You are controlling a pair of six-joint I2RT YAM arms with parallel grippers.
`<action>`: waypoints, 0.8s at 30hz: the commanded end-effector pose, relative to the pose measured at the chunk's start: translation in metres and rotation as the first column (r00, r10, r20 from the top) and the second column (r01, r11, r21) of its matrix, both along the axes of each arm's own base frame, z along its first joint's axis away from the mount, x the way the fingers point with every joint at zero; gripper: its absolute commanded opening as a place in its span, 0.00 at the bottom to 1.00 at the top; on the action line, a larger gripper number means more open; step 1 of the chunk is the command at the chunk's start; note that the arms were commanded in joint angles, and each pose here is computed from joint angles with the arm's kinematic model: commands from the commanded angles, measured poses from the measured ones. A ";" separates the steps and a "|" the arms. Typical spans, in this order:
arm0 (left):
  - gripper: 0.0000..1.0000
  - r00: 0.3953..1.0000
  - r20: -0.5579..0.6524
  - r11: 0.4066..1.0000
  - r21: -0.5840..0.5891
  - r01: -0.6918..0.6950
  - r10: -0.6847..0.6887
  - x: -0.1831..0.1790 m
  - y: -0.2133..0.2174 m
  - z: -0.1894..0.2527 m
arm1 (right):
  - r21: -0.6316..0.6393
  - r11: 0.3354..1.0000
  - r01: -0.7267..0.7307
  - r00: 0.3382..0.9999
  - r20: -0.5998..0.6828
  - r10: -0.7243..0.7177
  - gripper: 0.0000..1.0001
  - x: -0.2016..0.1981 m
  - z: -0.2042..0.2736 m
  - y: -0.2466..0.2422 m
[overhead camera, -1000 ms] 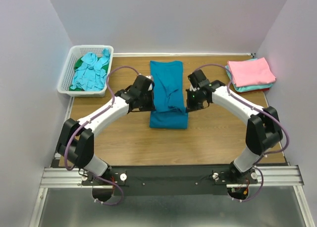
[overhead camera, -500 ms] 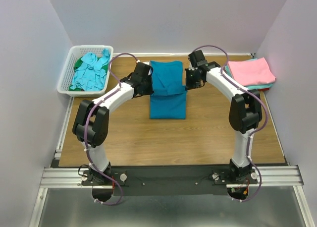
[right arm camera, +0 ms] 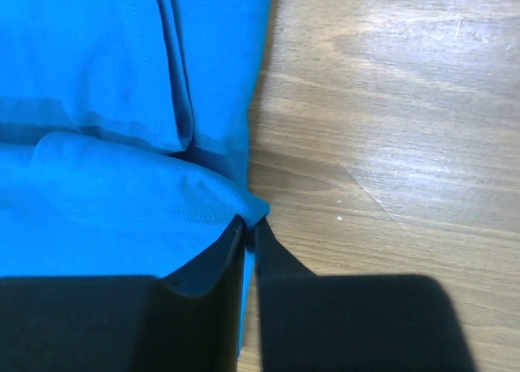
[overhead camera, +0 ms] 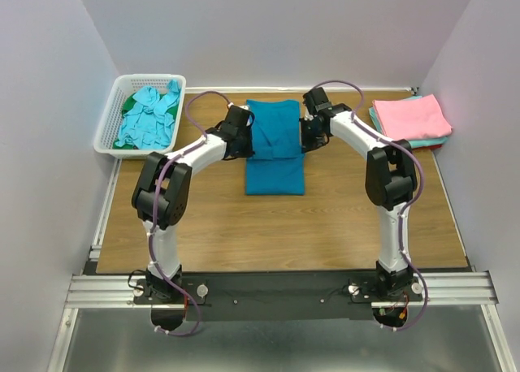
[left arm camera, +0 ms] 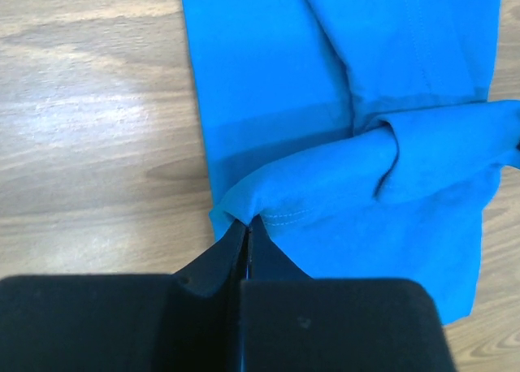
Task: Fold and stack the t-shirts
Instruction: Fold the tshirt
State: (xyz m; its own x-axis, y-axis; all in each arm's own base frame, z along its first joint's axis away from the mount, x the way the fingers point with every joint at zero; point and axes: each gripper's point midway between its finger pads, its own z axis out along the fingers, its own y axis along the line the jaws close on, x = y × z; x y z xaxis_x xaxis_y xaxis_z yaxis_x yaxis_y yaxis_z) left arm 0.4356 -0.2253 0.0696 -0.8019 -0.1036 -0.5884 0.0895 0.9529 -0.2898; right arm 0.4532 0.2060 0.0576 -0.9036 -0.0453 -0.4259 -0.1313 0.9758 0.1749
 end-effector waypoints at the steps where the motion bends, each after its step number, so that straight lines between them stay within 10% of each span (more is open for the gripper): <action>1: 0.12 1.000 0.001 1.000 0.000 0.026 -0.026 0.010 -0.004 -0.004 | -0.022 1.000 0.008 0.999 0.038 -0.007 0.22 0.007 0.008 -0.006; 4: 0.52 0.999 0.037 1.000 -0.017 -0.018 0.018 0.005 0.002 0.016 | -0.043 0.999 0.034 0.996 0.080 -0.030 0.34 0.003 0.028 -0.014; 7: 0.63 0.992 0.097 0.996 0.006 -0.084 0.083 -0.002 0.018 0.038 | -0.063 0.998 0.026 0.989 0.146 -0.017 0.36 -0.004 0.049 -0.010; 16: 0.36 0.999 0.042 0.998 -0.064 0.007 -0.004 -0.076 -0.043 0.026 | 0.127 0.984 -0.121 0.979 0.182 0.097 0.15 -0.039 0.049 0.063; 24: 0.30 0.987 -0.130 0.993 -0.083 0.085 -0.095 -0.106 -0.067 -0.038 | 0.158 0.976 -0.152 0.981 0.145 0.130 0.14 -0.038 0.011 0.095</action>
State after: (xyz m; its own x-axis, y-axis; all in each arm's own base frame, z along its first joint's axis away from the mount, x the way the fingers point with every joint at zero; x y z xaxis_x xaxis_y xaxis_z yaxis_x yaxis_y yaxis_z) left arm 0.3410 -0.2874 0.0539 -0.8359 -0.0666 -0.5449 0.1439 0.9313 -0.3345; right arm 0.4087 0.2920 0.0886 -0.8152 -0.1122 -0.5682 -0.3128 0.9110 0.2688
